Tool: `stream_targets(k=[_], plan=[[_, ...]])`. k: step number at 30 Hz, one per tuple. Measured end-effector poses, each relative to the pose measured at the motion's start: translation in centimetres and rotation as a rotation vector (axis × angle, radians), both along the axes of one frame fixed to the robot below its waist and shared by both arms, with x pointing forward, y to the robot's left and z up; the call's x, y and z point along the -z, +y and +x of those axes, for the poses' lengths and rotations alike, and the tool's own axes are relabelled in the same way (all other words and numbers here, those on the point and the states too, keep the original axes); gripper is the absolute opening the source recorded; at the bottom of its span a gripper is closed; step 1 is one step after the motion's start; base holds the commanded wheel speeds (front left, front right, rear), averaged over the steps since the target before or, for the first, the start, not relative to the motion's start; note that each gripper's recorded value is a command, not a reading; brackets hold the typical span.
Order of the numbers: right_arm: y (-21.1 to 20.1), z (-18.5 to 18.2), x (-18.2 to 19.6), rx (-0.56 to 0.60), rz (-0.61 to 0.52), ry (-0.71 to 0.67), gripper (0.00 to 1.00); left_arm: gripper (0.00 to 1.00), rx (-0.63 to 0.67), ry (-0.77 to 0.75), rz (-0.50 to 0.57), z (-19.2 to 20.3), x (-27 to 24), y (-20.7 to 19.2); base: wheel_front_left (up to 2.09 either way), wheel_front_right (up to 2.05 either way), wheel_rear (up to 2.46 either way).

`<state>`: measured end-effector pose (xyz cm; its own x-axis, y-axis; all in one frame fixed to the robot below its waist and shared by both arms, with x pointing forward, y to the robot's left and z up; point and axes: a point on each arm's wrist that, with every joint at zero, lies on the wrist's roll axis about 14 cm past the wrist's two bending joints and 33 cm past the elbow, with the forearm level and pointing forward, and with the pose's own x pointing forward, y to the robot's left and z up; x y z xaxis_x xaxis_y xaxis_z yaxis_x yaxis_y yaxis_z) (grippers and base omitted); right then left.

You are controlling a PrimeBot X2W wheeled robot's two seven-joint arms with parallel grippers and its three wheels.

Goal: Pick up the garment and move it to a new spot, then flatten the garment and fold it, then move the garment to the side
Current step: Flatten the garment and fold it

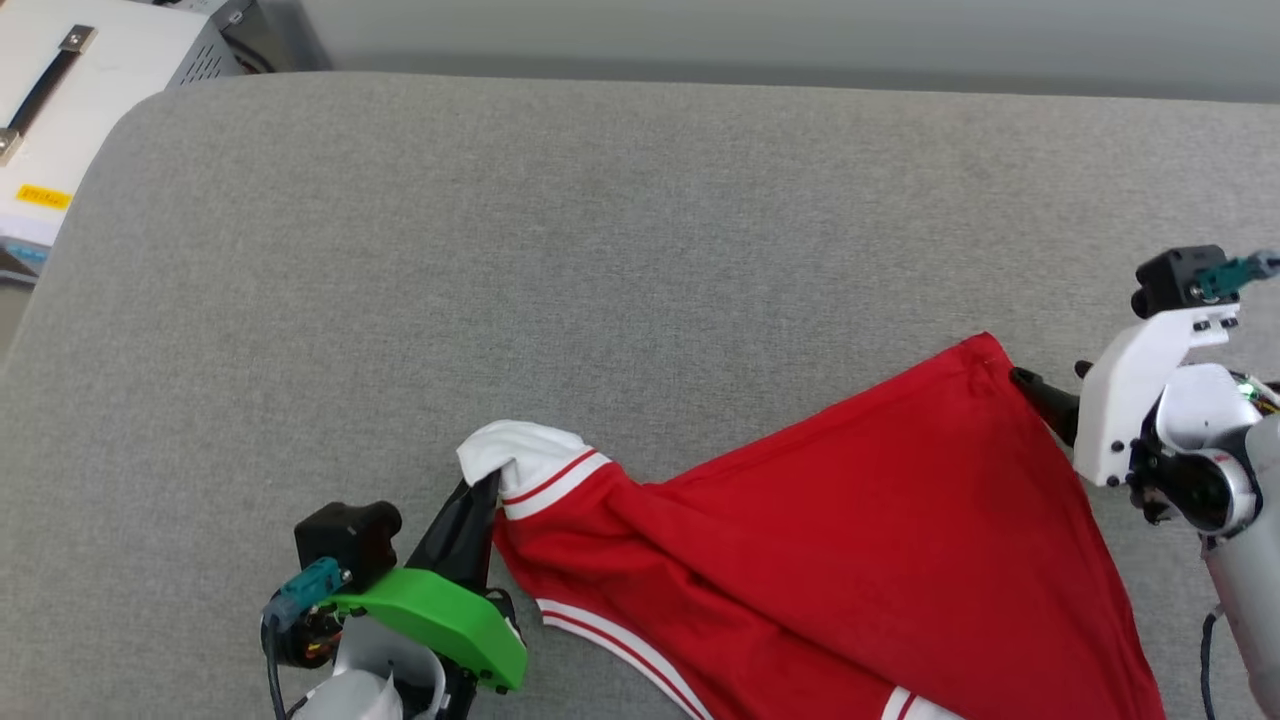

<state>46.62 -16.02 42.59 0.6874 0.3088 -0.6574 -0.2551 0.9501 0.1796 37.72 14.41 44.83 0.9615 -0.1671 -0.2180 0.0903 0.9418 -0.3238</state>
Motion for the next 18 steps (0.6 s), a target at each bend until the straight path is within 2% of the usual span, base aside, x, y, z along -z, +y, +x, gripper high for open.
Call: stream_targets(k=[1, 4, 8, 12, 13, 14, 15, 18], plan=[[0.7, 0.6, 0.8, -0.051, -0.036, 0.054, 1.00, 0.00, -0.001, 0.001, -0.003, 0.3, 0.1, 0.0, 0.00, 0.00, 0.00], [1.8, 1.2, 2.1, -0.110, -0.078, 0.106, 1.00, 0.00, -0.006, -0.003, -0.015, 0.7, 0.2, -0.1, 0.00, 0.00, 0.00], [2.6, 1.5, 4.6, -0.167, -0.127, 0.164, 1.00, 0.00, -0.020, 0.008, -0.017, 0.9, 0.8, 0.2, 0.00, 0.00, 0.00], [3.1, 0.6, 7.0, -0.187, -0.127, 0.254, 1.00, 0.00, -0.038, 0.024, -0.021, 0.7, 1.4, 0.6, 0.00, 0.00, 0.00], [3.2, 0.5, 7.3, -0.196, -0.130, 0.279, 0.95, 0.00, -0.045, 0.029, -0.021, 0.7, 1.6, 0.7, 0.00, 0.00, 0.00], [3.3, 0.5, 7.4, -0.201, -0.128, 0.302, 0.40, 0.00, -0.051, 0.032, -0.020, 0.6, 1.7, 0.9, 0.00, 0.00, 0.00], [3.4, 0.5, 7.5, -0.205, -0.126, 0.317, 0.00, 0.00, -0.056, 0.036, -0.018, 0.5, 1.8, 1.0, 0.00, 0.00, 0.00], [3.6, 0.3, 7.3, -0.212, -0.119, 0.336, 0.00, 0.00, -0.060, 0.032, -0.017, 0.4, 1.7, 1.1, 0.00, 0.00, 0.00]])
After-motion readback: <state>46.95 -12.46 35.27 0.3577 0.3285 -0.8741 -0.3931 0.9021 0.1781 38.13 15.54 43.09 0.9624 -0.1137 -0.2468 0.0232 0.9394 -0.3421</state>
